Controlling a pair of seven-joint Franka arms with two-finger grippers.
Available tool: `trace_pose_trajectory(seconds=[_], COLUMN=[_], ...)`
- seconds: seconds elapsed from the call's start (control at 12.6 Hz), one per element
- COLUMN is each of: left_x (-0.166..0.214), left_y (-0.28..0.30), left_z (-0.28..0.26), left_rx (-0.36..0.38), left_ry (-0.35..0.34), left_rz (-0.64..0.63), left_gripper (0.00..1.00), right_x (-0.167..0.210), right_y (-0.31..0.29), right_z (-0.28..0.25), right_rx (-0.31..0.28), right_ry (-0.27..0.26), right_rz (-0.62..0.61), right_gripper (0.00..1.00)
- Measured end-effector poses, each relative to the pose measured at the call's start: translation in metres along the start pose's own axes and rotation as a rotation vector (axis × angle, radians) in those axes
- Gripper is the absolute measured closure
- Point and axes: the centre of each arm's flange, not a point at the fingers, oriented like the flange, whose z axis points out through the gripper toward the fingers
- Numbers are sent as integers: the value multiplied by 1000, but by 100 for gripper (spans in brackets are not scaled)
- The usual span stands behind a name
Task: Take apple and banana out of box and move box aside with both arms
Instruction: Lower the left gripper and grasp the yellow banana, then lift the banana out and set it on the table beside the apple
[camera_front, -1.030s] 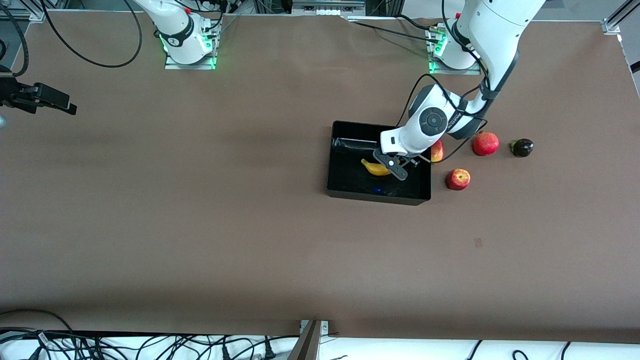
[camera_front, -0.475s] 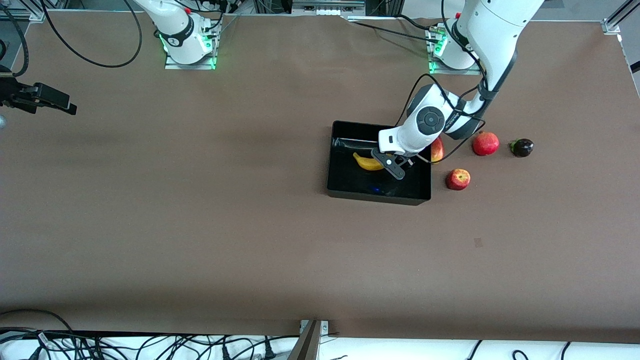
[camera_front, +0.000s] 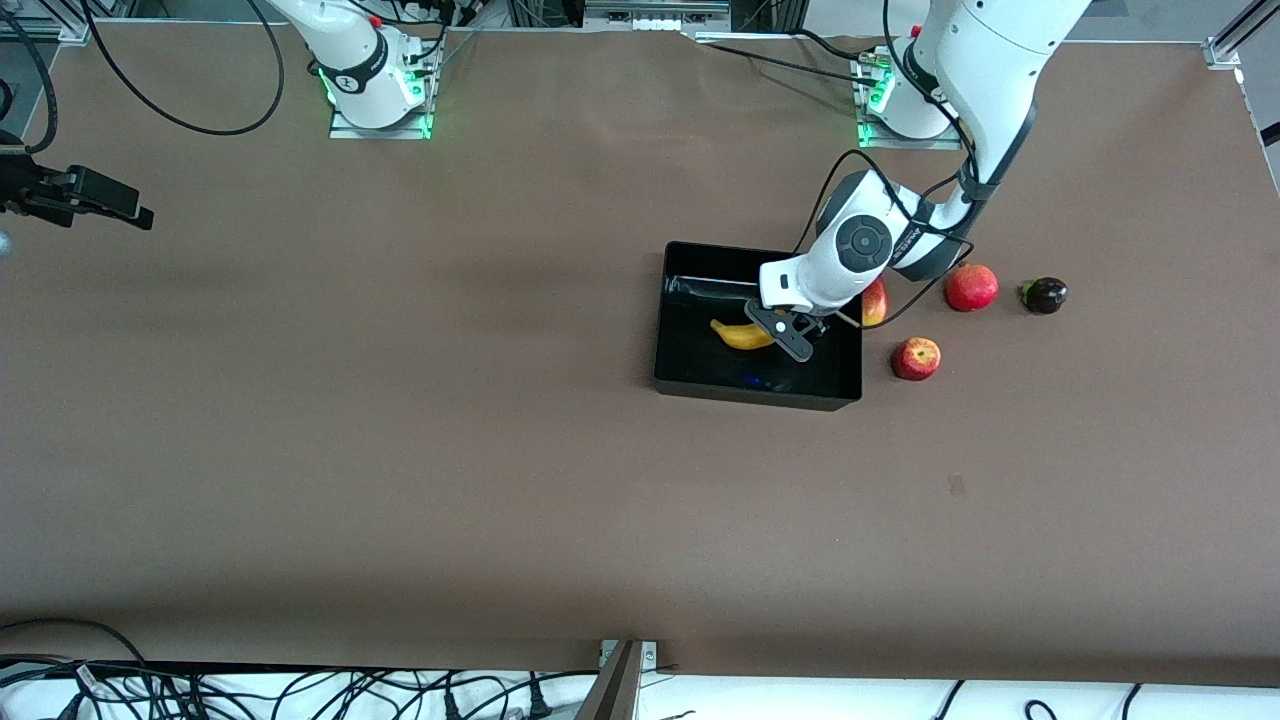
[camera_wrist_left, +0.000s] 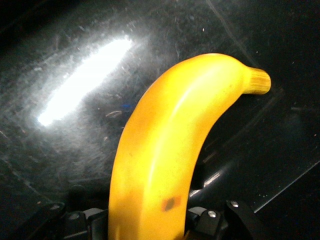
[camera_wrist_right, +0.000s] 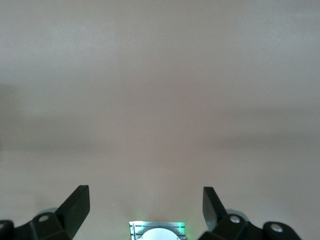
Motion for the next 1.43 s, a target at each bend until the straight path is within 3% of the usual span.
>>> trace_pose_trajectory(seconds=[0.55, 0.79, 1.11, 1.43], left_x=[1, -5, -26, -61], left_y=[-2, -12, -54, -138], left_z=[-83, -110, -171, -200], left_rx=[55, 28, 42, 46], left_ry=[-22, -15, -16, 12], left_rz=[-8, -87, -182, -106], left_gripper=[98, 98, 98, 98], right_x=[0, 0, 0, 0], right_y=[0, 0, 0, -2], right_z=[0, 0, 0, 0], right_rx=[0, 0, 0, 0], right_ry=[0, 0, 0, 0], right_rz=[0, 0, 0, -3], right_gripper=[0, 0, 0, 0])
